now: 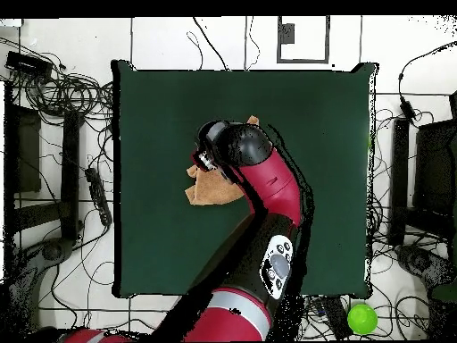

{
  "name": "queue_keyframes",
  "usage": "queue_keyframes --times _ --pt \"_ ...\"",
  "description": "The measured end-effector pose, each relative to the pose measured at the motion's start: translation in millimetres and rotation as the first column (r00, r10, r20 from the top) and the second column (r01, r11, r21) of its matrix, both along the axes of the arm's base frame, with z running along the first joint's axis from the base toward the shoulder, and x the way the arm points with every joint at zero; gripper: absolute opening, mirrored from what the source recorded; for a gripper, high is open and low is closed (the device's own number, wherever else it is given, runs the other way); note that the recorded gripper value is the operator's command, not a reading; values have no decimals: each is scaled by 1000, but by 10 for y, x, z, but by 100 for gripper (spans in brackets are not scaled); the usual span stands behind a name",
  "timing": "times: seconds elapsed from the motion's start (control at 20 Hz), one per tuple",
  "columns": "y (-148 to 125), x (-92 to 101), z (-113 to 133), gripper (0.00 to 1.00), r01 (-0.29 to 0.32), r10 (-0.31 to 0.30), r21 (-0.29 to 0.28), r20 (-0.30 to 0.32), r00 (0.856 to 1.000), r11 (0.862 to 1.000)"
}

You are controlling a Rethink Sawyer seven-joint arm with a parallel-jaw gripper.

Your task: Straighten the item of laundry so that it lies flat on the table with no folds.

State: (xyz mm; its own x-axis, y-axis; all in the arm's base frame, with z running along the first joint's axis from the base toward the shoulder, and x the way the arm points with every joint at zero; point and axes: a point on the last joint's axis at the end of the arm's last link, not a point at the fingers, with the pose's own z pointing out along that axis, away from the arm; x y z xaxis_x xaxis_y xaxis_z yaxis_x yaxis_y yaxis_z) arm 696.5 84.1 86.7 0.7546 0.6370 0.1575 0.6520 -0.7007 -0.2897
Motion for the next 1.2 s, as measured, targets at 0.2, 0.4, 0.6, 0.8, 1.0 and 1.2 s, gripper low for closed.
queue_keyframes --times 0.2,0.4,0.6,0.8,1.0,1.2 --pt "9 -48 -30 100 -26 26 -14 -12 1000 1000" --pt "14 -115 -76 100 -55 55 -30 -30 998 998" --pt "12 -184 -127 100 -77 75 -41 -48 996 996" --pt "0 -292 -193 100 -93 89 -50 -74 993 994" --pt "-15 -406 -259 100 -104 98 -56 -101 990 993" --pt "-37 -522 -348 100 -119 109 -69 -126 986 990"
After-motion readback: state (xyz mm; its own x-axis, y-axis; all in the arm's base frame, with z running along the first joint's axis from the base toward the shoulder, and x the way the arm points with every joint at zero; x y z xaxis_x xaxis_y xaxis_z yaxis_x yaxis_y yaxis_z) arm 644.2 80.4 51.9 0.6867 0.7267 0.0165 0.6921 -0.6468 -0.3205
